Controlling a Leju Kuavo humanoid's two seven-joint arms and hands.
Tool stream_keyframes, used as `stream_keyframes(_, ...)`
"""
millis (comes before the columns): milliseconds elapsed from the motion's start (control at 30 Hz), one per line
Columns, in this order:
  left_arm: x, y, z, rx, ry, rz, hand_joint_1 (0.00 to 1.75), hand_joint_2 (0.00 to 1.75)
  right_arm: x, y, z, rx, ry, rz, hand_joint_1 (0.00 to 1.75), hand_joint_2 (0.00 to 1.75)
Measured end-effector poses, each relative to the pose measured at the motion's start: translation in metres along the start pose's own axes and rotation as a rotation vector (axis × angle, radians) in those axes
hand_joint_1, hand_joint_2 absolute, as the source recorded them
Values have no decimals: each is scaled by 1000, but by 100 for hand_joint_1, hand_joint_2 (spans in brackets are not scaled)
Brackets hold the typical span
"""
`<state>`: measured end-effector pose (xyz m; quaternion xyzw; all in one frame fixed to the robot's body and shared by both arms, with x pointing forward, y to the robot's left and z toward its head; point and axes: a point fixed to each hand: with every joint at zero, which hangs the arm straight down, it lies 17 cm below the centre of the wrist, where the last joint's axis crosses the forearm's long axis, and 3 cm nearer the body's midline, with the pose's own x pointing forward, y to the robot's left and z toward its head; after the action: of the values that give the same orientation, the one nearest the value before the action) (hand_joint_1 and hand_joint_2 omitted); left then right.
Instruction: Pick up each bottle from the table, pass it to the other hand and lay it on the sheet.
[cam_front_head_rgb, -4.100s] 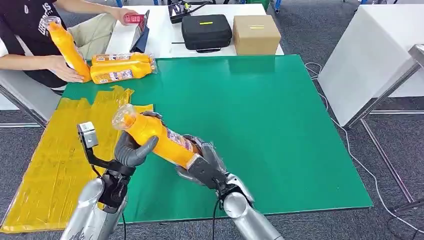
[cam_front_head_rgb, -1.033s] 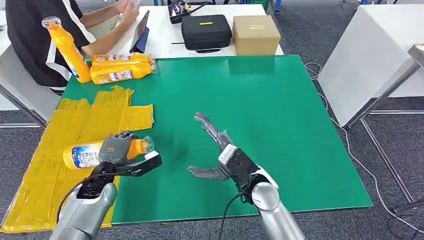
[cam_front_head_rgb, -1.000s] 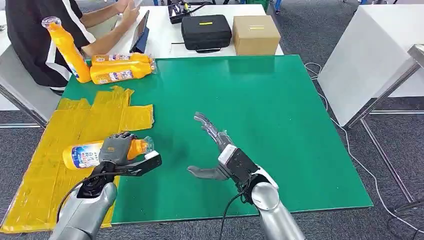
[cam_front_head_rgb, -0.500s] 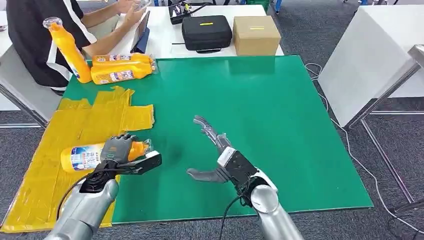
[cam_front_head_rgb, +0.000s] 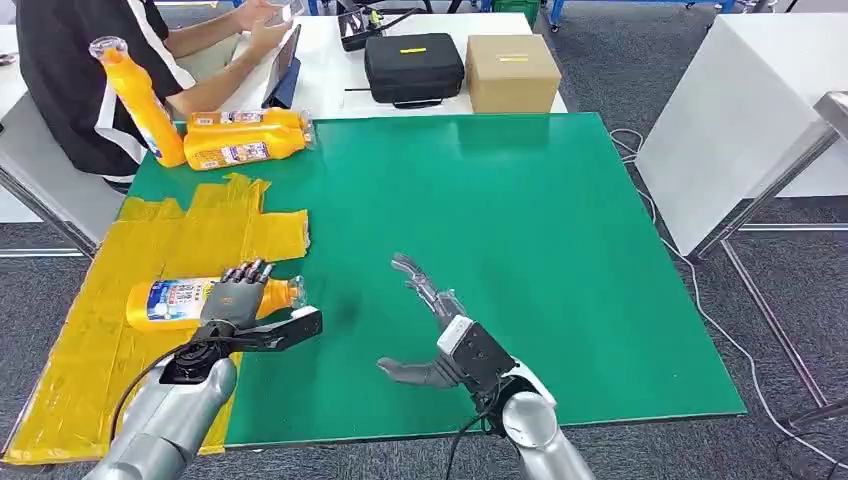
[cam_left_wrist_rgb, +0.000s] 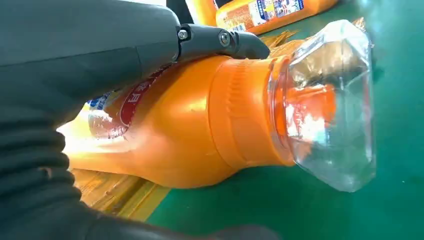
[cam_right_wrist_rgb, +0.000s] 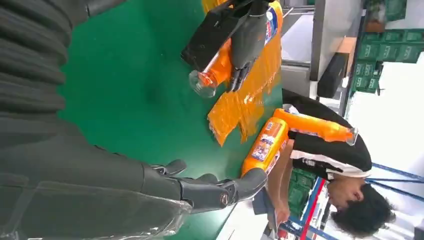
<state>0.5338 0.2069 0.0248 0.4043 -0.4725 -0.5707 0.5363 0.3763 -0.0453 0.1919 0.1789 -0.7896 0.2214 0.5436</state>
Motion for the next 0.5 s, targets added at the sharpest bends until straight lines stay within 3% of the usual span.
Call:
stream_keyframes(267, 2, -3, 5, -2, -5, -35, 0, 0, -7, -3, 9, -24, 14, 11, 0, 175)
stream_keyframes(500, 22, 1, 28, 30, -26, -89, 0, 0, -10, -2, 21, -35, 28, 26, 0, 175)
